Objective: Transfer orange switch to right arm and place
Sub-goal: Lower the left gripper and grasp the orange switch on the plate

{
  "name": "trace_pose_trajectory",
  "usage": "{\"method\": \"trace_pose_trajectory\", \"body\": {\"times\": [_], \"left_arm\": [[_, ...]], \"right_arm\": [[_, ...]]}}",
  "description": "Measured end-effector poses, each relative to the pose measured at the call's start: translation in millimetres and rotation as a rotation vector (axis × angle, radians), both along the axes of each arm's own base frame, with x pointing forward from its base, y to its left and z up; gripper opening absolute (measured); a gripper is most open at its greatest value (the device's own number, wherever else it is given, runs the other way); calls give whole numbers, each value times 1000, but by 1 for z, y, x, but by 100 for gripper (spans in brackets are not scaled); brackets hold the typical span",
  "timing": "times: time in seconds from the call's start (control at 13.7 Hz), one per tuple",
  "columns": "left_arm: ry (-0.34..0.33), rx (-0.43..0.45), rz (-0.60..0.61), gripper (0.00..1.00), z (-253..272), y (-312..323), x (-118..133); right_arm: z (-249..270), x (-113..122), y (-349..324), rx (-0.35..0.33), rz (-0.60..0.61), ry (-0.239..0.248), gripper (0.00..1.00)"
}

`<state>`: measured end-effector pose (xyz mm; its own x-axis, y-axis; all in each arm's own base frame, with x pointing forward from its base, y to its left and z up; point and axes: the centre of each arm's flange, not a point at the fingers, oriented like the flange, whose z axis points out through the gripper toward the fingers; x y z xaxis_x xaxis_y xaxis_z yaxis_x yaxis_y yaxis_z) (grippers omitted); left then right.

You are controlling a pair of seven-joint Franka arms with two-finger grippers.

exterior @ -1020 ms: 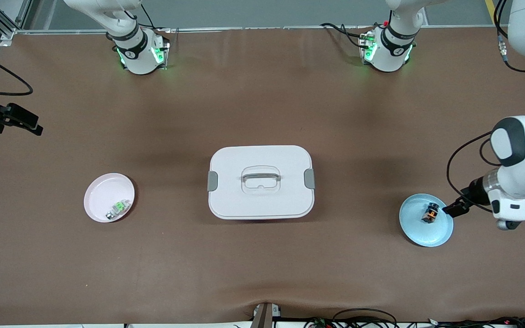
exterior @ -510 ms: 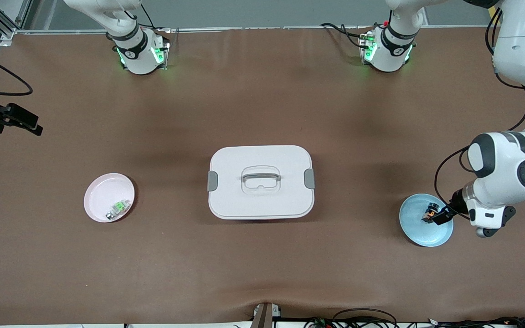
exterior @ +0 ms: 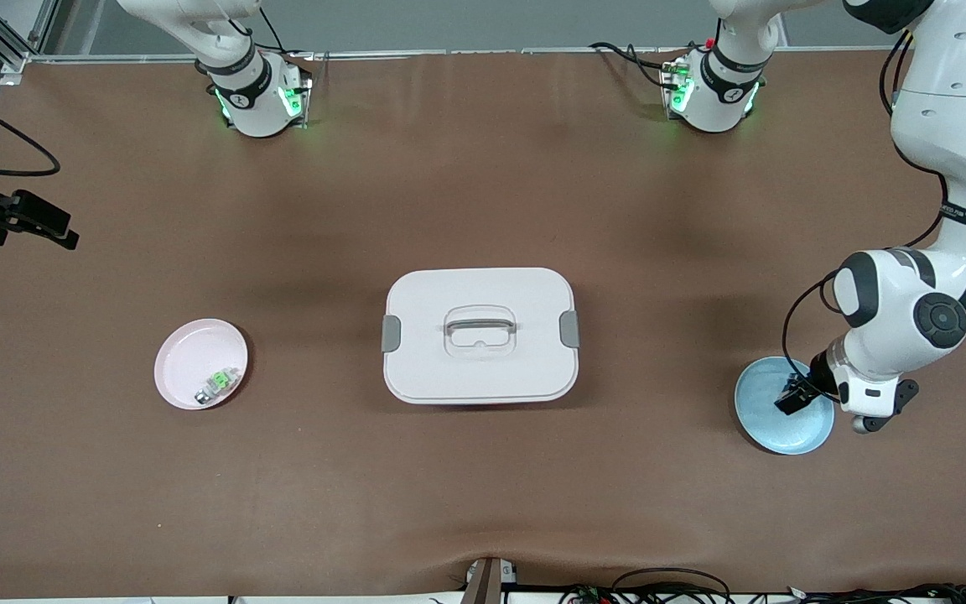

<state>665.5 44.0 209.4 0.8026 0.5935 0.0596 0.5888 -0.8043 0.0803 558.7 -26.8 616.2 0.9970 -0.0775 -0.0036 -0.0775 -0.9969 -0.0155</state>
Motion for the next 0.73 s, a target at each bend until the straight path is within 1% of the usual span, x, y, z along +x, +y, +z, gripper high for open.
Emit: {"method": "trace_pose_trajectory", "body": {"times": [0.73], "left_arm": [[20,-2,27,100,-15,14,-4]], "right_arm": [[-1,0,-1,2,-2,3,100]]}}
